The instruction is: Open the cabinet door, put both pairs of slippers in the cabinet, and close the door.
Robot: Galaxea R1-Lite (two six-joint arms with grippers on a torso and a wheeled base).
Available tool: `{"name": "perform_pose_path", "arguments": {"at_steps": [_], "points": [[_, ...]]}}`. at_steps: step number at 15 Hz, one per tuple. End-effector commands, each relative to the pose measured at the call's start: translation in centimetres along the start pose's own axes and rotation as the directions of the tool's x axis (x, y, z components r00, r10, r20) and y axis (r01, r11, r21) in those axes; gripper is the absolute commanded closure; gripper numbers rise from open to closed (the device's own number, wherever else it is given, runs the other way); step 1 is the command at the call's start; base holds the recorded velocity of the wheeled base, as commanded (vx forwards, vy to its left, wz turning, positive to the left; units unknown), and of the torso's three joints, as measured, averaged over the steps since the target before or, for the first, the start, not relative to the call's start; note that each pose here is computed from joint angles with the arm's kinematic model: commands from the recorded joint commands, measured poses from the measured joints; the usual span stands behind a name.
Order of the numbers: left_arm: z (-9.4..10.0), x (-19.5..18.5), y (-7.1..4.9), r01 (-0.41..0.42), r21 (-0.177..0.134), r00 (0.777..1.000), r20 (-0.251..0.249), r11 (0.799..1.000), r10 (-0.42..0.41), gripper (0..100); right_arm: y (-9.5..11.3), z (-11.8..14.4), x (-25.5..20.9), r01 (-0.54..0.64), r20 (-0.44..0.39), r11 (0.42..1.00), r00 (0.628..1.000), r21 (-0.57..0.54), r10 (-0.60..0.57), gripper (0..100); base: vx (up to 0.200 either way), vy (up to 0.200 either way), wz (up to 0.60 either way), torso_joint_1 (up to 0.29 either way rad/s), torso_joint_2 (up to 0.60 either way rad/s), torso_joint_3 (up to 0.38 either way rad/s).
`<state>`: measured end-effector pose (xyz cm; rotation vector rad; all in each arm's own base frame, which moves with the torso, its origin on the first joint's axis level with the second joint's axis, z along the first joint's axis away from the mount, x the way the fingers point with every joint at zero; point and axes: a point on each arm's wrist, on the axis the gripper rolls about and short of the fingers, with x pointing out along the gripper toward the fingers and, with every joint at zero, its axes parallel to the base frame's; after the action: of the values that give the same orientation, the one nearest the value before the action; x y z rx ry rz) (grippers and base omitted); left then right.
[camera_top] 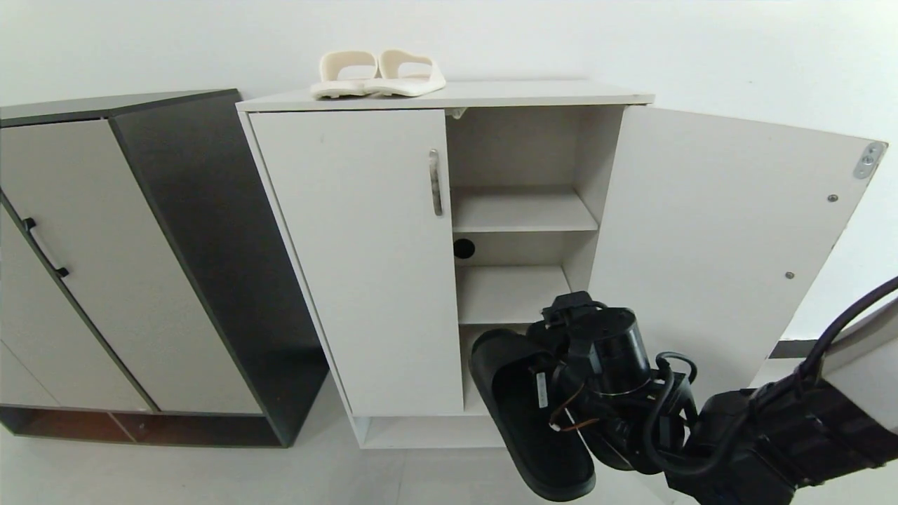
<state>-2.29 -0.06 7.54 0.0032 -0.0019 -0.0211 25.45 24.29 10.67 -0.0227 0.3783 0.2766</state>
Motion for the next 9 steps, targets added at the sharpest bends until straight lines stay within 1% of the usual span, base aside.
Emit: {"name": "perform_pose_path", "arguments": {"at_steps": [1,6,7,9], "points": [[0.0,0.0,0.0,0.000,0.000,1.000,-0.002,1.000,0.000,100,0.3,-1.1,1.0,0.007,-0.026,1.000,1.000,-0.014,-0.007,100,0.000,0.000,0.00,0.000,0.00,0.000],[0.0,0.0,0.0,0.000,0.001,1.000,-0.002,1.000,0.000,100,0.5,-1.5,1.5,0.010,-0.034,1.000,0.999,-0.016,-0.011,100,0.000,0.000,0.00,0.000,0.00,0.000],[0.0,0.0,0.0,0.000,0.001,1.000,-0.002,1.000,0.000,100,0.7,-1.4,1.9,0.015,-0.028,1.000,0.999,-0.014,-0.015,100,0.000,0.000,0.00,-0.002,0.00,-0.149],[0.0,0.0,0.0,0.000,0.001,1.000,-0.002,1.000,0.000,100,1.3,-1.4,3.4,0.070,-0.006,0.997,0.998,-0.012,-0.070,100,0.000,0.000,0.00,0.005,0.00,-0.171]]}}
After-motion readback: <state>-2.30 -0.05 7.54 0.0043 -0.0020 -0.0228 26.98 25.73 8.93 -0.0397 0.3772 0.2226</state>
